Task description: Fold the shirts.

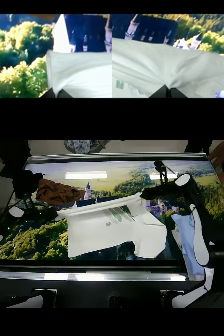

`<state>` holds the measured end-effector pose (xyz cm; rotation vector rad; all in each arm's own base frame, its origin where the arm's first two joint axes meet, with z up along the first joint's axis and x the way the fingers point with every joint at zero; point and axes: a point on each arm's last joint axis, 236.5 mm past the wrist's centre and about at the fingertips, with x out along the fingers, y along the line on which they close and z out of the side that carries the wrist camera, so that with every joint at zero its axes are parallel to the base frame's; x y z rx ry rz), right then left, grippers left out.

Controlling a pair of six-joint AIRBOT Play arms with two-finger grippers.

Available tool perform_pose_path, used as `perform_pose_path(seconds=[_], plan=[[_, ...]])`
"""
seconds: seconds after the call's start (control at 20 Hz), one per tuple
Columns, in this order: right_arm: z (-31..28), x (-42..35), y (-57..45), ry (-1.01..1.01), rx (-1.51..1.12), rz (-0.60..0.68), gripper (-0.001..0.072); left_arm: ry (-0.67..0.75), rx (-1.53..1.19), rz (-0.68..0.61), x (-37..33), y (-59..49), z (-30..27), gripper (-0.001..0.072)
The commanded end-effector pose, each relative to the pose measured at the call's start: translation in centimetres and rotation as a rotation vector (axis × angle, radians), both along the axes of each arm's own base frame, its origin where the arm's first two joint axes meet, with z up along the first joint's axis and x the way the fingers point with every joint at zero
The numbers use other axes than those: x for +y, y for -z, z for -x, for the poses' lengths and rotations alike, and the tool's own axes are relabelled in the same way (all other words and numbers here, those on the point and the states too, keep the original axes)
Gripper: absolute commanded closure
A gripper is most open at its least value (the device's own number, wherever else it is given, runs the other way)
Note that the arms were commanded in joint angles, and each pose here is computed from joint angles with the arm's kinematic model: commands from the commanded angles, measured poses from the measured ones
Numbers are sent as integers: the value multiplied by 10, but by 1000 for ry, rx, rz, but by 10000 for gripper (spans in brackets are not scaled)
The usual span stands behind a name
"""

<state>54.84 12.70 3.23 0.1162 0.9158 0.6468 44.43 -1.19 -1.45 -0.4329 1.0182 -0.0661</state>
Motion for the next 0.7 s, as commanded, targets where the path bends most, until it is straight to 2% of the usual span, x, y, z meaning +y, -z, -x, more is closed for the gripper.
perform_pose_path(seconds=[0.0, 0.05, 0.1, 0.15, 0.25, 0.3, 0.45, 0.65], plan=[[0, 15, 27, 18, 95, -103, 661, -35, 51, 102, -14, 22, -2, 655], [-1, 11, 20, 22, 83, -103, 481, -30, 53, 117, -16, 16, -2, 491], [3, 8, 9, 2, 71, -102, 196, 1, 83, 130, -18, 8, 3, 214], [12, -3, -6, -42, 51, -83, 8, 35, 127, 141, -16, 0, 12, 70], [36, -49, -24, -75, 56, 29, 32, 95, 256, 152, 0, -15, 43, 78], [53, -82, -26, -68, 95, 112, 35, 107, 324, 158, 9, -16, 62, 110], [120, -166, -12, -8, 349, 268, 41, 109, 504, 217, 9, 5, 126, 110], [144, -197, -6, 46, 447, 270, 42, 148, 641, 297, -35, 53, 200, 112]])
